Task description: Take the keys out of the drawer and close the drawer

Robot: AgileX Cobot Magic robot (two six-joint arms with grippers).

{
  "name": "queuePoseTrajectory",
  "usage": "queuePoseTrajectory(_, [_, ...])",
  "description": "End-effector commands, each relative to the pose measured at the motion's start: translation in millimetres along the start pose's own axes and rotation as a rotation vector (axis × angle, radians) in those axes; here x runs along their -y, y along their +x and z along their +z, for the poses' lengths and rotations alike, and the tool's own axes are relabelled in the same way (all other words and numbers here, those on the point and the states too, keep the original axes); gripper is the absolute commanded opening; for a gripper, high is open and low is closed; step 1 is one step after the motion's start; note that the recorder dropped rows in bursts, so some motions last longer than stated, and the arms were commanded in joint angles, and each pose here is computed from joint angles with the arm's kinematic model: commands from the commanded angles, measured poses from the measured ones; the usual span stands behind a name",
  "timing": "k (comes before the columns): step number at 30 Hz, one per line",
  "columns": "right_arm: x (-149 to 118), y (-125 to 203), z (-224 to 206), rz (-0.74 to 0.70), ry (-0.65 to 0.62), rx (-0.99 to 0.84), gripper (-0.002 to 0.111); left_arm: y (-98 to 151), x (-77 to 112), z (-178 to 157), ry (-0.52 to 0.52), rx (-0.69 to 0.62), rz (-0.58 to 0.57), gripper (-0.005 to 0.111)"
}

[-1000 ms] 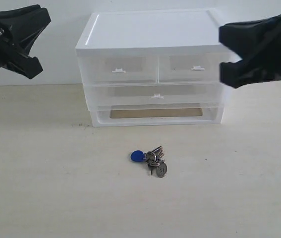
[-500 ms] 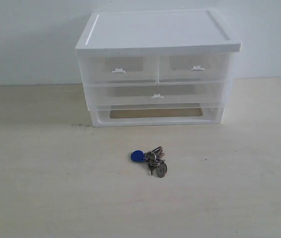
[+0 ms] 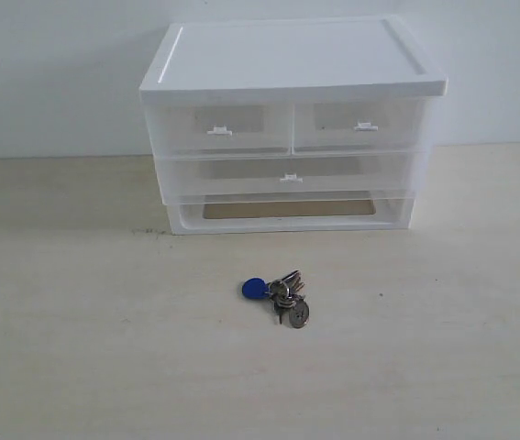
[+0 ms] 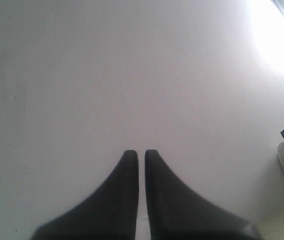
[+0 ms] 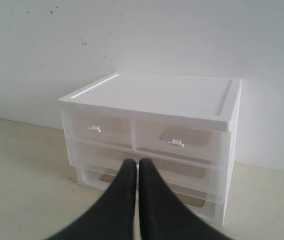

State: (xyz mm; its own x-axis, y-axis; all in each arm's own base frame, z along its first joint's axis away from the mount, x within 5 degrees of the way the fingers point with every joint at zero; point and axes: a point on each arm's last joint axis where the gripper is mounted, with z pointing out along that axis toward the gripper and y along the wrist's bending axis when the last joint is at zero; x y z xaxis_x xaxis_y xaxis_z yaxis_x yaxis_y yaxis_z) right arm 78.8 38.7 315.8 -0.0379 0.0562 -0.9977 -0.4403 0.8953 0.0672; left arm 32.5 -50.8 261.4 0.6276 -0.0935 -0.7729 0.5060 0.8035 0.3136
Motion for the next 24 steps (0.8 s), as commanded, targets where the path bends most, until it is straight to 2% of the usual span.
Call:
queuePoseTrajectory(1, [0.1,-0.1,-0.5,0.003,0.001,0.000,0.000,2.8,0.3,-2.1,-0.011,-0.024,-0.017,0.004])
queuePoseTrajectory(24, [0.1,-0.2,-0.5,0.005,0.001,0.000,0.000,3.0,0.2,-2.1,-0.012,-0.026,-0.001,0.004])
